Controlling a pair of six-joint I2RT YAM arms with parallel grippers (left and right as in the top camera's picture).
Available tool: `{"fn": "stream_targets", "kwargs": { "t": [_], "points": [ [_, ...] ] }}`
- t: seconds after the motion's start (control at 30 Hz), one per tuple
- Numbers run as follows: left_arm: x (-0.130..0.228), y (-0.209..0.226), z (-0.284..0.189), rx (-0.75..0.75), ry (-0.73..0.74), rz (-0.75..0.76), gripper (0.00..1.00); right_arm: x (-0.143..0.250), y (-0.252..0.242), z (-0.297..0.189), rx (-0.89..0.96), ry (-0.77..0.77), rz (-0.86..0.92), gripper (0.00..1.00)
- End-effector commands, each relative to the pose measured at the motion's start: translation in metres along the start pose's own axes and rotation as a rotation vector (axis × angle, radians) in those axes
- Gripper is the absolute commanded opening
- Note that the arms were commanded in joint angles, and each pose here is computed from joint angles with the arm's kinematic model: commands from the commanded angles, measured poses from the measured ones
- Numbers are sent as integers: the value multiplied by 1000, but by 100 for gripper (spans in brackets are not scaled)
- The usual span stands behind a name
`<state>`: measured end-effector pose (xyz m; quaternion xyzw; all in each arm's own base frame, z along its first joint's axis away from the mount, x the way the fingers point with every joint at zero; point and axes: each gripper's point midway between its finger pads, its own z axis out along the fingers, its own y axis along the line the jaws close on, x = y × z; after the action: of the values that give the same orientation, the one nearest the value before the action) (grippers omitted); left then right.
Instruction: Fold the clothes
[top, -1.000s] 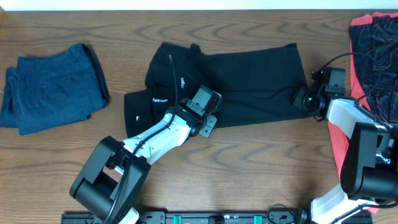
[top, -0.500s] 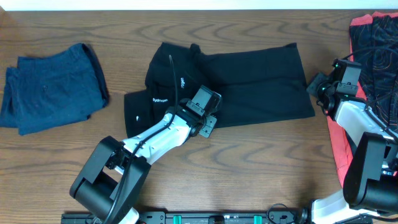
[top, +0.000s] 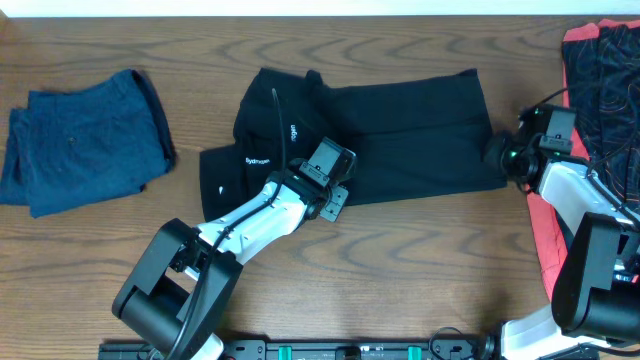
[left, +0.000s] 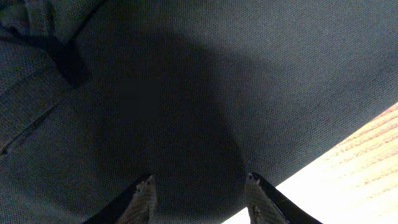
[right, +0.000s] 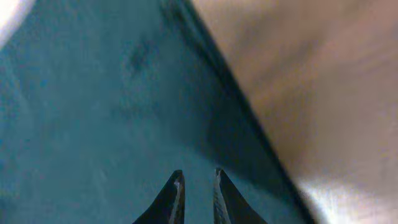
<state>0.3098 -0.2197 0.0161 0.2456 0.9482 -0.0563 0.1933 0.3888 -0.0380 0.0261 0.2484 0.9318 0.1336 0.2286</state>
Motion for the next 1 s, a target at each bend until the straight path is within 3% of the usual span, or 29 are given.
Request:
{"fn": "stream_targets", "kwargs": {
  "t": [0.0,0.13,0.33,0.53,0.67,0.83,0.97],
  "points": [
    [11,1,3,-6,35,-4,49,7,-14,-7,78,26,-16,15],
    [21,3,3,-10,76,-3,48,20,-47,-12,257,62,-15,15],
    [32,4,2,-18,121,-35,49,28,-52,-14,276,107,-107,15],
    [53,7,-2,-40,207,-119,49,48,-67,-22,352,189,-102,13],
    [64,11,-14,-61,248,-118,43,60,-84,-31,444,232,-60,10],
    [44,39,-42,-202,135,-115,44,54,-82,-36,440,208,-56,10],
    [30,58,-60,-227,59,-194,44,34,-60,-50,356,129,-57,12]
  ]
}}
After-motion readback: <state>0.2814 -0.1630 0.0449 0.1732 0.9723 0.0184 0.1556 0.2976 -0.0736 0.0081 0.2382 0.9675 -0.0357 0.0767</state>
